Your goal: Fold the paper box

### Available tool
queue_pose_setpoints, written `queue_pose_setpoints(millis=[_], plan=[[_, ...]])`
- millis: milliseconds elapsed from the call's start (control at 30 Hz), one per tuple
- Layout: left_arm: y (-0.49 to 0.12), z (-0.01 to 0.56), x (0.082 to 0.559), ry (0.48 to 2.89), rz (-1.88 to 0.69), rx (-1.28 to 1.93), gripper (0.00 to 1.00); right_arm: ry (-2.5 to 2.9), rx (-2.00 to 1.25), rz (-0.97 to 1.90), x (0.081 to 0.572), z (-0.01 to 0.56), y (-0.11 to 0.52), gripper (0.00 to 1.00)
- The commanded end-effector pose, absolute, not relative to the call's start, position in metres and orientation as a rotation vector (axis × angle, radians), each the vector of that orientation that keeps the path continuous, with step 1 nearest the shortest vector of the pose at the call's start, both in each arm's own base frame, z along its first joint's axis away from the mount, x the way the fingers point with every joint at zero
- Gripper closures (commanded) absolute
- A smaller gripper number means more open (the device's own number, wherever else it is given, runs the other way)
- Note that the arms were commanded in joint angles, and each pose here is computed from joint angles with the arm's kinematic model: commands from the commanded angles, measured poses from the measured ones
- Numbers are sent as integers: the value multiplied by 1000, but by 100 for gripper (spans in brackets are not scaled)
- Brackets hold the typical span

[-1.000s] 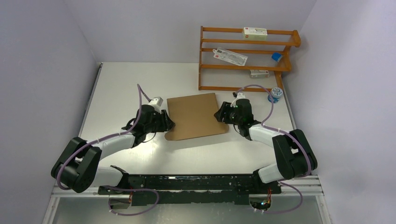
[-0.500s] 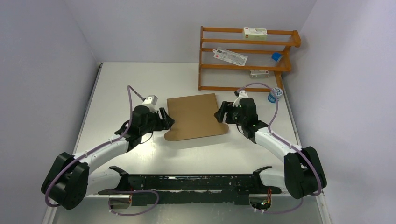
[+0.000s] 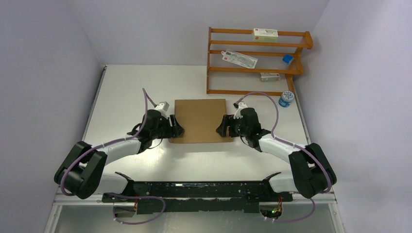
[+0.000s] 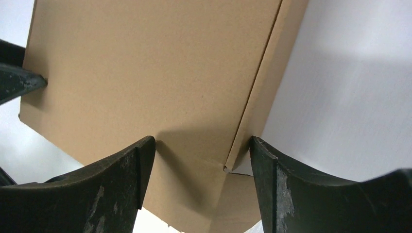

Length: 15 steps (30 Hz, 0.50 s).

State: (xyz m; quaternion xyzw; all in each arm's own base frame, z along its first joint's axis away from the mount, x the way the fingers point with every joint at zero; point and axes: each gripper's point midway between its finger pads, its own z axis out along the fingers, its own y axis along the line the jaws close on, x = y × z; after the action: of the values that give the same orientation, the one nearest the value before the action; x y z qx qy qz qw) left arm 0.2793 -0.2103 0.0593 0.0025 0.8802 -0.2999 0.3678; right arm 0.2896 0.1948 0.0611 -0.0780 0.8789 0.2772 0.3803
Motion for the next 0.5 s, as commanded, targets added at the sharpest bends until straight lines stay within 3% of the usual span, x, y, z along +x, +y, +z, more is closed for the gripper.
queue_pose_setpoints(millis=[0, 233, 467], plan=[[-228, 90, 301, 2148, -822, 61, 35, 2213, -274, 765, 276, 71, 212, 26], [-205, 112, 327, 2083, -666, -29, 33, 2192, -299, 526, 268, 91, 201, 17], [-161, 139, 312, 1953, -574, -223, 27, 2160, -333, 320, 270, 114, 195, 12]])
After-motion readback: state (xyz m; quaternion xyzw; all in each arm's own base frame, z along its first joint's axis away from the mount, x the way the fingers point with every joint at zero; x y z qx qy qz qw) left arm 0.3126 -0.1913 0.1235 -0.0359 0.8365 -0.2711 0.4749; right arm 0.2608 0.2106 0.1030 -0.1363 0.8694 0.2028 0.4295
